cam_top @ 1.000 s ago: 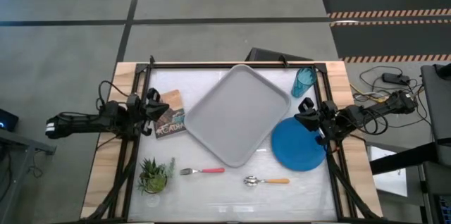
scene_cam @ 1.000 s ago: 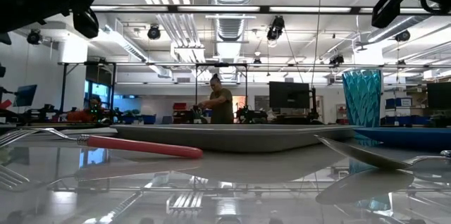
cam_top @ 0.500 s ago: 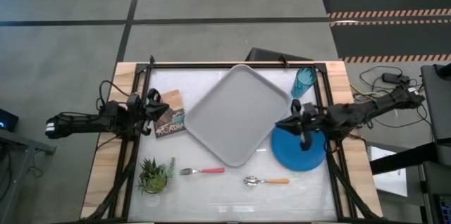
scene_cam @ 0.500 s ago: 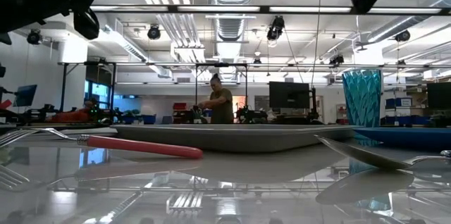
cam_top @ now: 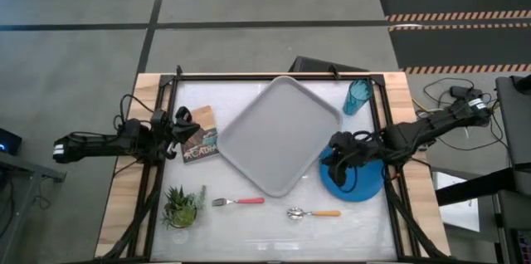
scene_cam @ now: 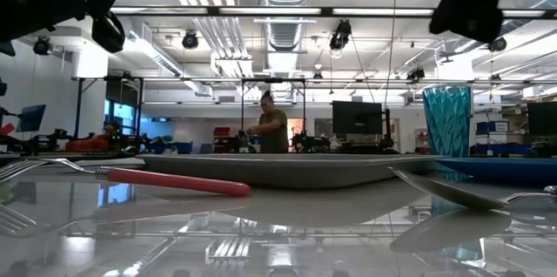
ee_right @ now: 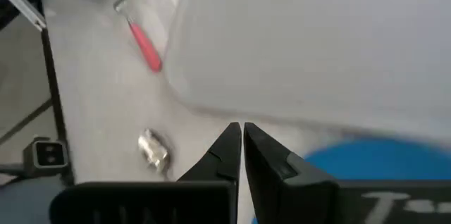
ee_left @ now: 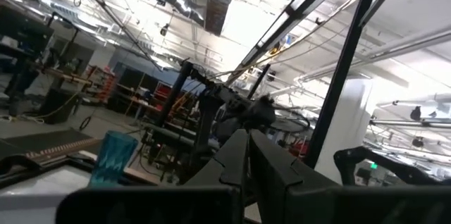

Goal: Pick and place plate/cup/fork/spoon on tray
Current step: Put the blue plate on the gray serving tray

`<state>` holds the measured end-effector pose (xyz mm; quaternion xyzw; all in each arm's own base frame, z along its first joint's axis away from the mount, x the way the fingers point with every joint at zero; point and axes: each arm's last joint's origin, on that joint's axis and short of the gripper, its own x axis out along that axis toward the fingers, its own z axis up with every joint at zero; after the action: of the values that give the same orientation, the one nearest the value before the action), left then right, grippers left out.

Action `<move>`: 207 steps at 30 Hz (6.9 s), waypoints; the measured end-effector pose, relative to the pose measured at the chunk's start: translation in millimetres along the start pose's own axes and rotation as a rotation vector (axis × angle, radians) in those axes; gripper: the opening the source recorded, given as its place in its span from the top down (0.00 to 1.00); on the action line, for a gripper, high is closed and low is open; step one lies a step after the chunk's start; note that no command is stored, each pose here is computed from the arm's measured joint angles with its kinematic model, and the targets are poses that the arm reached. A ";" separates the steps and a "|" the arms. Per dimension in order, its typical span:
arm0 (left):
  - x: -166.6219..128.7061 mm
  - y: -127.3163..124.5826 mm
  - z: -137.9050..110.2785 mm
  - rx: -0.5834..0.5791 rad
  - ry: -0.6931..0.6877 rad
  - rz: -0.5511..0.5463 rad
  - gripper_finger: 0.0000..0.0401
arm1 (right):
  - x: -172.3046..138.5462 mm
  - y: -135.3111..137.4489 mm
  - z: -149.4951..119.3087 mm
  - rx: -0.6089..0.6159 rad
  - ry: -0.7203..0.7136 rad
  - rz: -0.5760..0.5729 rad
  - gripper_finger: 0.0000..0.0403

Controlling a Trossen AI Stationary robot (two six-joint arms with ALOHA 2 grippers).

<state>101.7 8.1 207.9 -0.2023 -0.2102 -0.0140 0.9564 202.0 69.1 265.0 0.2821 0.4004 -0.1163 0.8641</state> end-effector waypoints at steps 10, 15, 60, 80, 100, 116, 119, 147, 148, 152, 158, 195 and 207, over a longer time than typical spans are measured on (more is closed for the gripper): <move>0.7 0.5 -1.0 0.000 0.008 0.004 1.00 | 22.7 27.4 -32.4 0.180 0.343 -0.188 0.98; 0.8 0.7 -1.5 0.000 0.012 0.006 1.00 | 40.1 40.8 -43.8 0.193 0.426 -0.280 0.98; 0.9 0.7 -1.3 0.001 0.011 0.006 1.00 | 132.3 30.2 -61.3 0.220 0.449 -0.642 0.43; 0.8 0.6 -1.2 0.001 0.010 0.006 1.00 | 131.9 31.8 -61.5 0.261 0.477 -0.641 0.85; 0.8 0.6 -1.1 0.001 0.010 0.005 1.00 | 93.1 70.3 -30.9 0.172 0.604 -0.666 0.95; 0.8 0.5 -1.0 -0.001 0.009 0.005 1.00 | 35.9 111.2 12.7 -0.010 0.648 -0.547 0.98; 0.8 0.5 -1.0 -0.001 0.009 0.005 1.00 | 25.9 117.8 19.2 -0.029 0.592 -0.514 0.98; 0.8 0.6 -1.0 -0.002 0.009 0.005 1.00 | 66.0 98.6 -52.6 0.085 0.307 -0.288 0.97; 0.8 0.5 -1.1 -0.002 0.009 0.005 1.00 | 70.6 95.2 -56.3 0.126 0.303 -0.289 0.96; 0.8 0.5 -1.1 -0.002 0.009 0.005 1.00 | 85.0 85.4 -63.2 0.242 0.310 -0.313 0.85; 0.7 0.4 -0.7 -0.001 0.006 0.003 1.00 | 91.1 78.1 -55.6 0.297 0.306 -0.355 0.55; 0.8 0.4 -0.8 0.001 0.008 0.004 1.00 | 171.2 110.3 -38.6 0.393 0.560 -0.867 0.35; 0.8 0.5 -0.9 0.001 0.009 0.005 1.00 | 185.7 101.1 -46.4 0.371 0.569 -0.922 0.36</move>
<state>102.8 8.2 207.3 -0.2023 -0.2054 -0.0124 0.9574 337.2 183.0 140.0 0.2456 0.6717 -0.4690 0.5182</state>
